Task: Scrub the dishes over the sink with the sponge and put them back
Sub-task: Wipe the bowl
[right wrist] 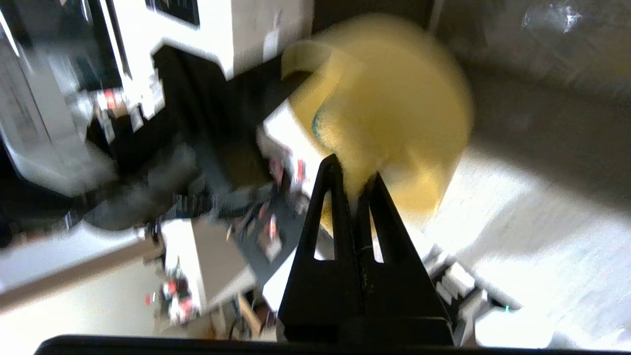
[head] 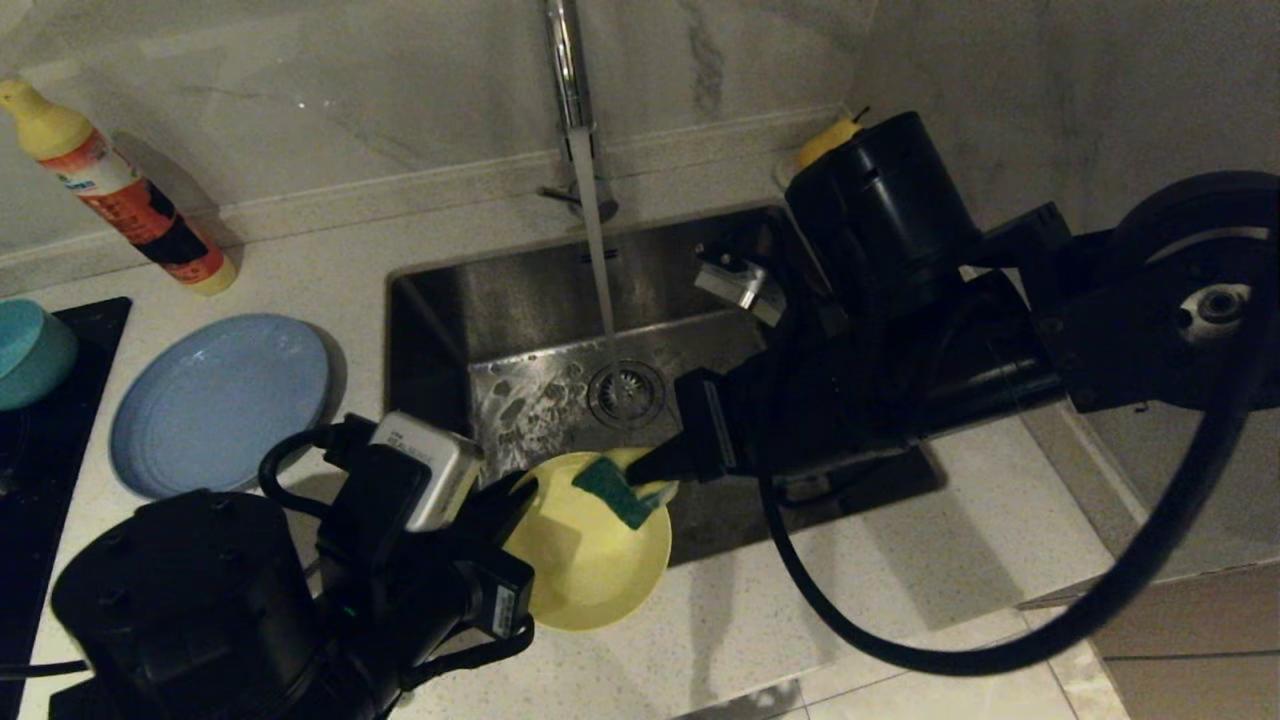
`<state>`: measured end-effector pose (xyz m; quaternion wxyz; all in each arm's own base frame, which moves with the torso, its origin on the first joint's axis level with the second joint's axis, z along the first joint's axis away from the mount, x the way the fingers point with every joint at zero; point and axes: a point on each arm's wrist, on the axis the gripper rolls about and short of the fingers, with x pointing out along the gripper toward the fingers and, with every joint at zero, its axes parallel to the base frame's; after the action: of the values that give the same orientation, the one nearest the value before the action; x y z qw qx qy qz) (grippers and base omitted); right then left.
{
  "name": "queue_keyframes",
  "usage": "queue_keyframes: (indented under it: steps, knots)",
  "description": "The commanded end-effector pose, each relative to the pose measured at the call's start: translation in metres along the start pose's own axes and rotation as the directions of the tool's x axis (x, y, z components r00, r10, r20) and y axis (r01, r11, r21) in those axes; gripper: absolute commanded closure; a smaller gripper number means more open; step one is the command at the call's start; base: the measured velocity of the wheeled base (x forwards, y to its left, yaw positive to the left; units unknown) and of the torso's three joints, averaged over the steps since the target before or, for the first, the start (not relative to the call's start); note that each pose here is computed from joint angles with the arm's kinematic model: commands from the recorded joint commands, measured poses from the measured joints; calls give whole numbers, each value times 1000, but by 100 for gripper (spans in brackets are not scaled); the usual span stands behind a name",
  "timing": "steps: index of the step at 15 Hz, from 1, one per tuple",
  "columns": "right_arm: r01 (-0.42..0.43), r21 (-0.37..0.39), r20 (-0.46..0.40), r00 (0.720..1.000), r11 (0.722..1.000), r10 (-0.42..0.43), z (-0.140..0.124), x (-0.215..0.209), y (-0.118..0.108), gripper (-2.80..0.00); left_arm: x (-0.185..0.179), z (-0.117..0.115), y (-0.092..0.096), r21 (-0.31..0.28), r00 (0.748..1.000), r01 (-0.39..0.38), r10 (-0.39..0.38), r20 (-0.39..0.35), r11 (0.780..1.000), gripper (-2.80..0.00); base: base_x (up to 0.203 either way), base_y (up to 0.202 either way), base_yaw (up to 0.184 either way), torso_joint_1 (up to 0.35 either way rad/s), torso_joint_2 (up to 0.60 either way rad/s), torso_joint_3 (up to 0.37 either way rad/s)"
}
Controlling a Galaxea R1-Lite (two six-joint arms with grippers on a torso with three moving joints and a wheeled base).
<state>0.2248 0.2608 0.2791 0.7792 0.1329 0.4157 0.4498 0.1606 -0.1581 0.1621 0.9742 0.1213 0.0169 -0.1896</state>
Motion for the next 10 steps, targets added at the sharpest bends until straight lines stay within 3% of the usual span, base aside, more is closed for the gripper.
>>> queue_keyframes:
  steps: [1, 5, 10]
  knots:
    - [-16, -7, -19, 1000, 1000, 16, -7, -4, 8, 0, 0, 2, 1, -12, 1000, -12, 12, 20, 1000, 0, 0, 0, 0, 0, 0, 0]
    - [-5, 0, -125, 992, 1000, 5, -30, 20, 6, 0, -1, 10, 3, -34, 998, -22, 24, 56, 999, 0, 0, 0, 0, 0, 0, 0]
    - [24, 15, -170, 985, 1000, -21, -35, 41, -5, 0, -1, 11, 3, -37, 998, -19, 21, 59, 999, 0, 0, 0, 0, 0, 0, 0]
